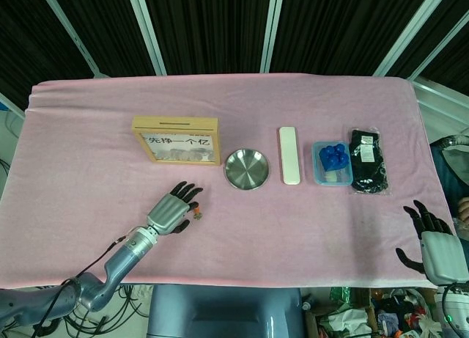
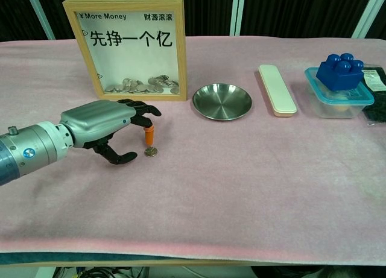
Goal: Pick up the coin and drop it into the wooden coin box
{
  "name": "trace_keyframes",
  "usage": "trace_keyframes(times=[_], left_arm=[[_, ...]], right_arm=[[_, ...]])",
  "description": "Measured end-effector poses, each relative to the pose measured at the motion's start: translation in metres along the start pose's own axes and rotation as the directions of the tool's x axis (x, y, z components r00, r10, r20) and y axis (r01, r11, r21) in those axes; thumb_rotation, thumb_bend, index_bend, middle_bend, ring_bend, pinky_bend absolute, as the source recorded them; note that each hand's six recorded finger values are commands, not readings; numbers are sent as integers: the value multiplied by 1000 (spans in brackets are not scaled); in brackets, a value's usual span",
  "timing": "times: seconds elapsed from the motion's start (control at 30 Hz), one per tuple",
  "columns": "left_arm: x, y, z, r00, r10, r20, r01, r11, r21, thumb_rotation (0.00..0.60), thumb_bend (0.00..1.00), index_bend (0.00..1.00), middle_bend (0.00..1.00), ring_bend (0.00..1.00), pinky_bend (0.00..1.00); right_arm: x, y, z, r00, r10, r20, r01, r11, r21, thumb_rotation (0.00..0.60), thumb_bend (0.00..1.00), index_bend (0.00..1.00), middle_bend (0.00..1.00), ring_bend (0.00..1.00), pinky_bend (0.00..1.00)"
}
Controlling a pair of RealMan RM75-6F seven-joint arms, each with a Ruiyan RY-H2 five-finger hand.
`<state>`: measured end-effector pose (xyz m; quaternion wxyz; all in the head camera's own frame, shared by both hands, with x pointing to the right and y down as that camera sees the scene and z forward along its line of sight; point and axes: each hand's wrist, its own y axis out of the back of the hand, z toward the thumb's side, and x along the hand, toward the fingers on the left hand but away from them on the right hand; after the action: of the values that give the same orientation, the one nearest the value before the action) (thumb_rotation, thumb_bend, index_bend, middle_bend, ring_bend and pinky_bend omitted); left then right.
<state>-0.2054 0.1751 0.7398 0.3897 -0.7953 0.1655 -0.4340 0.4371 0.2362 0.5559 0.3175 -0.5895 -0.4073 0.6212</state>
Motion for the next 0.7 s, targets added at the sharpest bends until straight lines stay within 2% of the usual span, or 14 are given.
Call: trace_keyframes(times=[0.7], left_arm=[[8, -7, 7, 1000, 1, 30, -1, 1000, -5, 600, 393, 420, 85, 0, 49]], right_arm=[[0, 0, 0, 1000, 3, -2, -3, 1000, -1, 600, 169, 141, 34, 145, 187]])
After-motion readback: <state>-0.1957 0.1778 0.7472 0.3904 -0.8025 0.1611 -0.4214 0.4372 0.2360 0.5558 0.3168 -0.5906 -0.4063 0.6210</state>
